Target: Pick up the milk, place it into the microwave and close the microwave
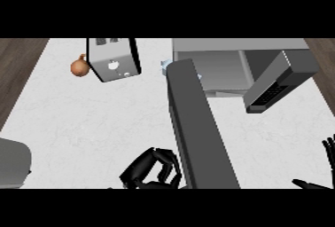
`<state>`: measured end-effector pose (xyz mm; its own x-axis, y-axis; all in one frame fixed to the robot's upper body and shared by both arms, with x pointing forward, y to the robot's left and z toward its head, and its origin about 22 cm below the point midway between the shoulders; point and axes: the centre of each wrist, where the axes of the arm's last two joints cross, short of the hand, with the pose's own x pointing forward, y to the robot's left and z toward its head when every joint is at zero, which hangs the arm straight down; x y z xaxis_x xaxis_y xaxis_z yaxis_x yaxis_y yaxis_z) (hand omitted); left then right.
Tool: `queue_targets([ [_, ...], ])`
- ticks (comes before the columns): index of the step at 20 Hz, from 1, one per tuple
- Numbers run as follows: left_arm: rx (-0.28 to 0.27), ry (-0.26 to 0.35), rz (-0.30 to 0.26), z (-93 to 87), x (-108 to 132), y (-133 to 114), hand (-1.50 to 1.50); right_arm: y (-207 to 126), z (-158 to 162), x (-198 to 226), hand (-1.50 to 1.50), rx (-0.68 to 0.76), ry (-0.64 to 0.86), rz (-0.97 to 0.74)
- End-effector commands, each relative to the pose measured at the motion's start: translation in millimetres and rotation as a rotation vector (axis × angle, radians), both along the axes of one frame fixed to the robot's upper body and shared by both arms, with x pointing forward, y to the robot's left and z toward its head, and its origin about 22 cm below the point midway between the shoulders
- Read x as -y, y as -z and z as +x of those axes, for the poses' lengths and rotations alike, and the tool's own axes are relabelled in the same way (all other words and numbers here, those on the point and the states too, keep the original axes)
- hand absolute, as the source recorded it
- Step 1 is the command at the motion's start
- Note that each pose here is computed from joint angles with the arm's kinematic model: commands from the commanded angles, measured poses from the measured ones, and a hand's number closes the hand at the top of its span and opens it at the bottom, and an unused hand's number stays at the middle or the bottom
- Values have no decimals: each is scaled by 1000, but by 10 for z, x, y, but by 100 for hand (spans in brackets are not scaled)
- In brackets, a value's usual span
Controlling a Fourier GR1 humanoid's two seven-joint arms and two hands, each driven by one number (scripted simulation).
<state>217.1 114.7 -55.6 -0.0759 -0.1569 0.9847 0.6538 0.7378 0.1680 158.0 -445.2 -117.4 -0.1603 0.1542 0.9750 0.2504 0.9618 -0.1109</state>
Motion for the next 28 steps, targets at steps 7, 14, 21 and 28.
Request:
queue_targets([
  [7,-23,245,163,-44,567,225,150,-207,31,197,-150,154,-145,78],
  [14,26,187,31,-71,782,190,150,-304,415,-119,-150,194,-270,95],
  [21,86,104,-1,161,961,-96,-150,-448,555,-203,-150,222,-314,100],
  [28,85,31,-6,318,1057,-249,150,-719,809,-287,-150,251,-383,68],
])
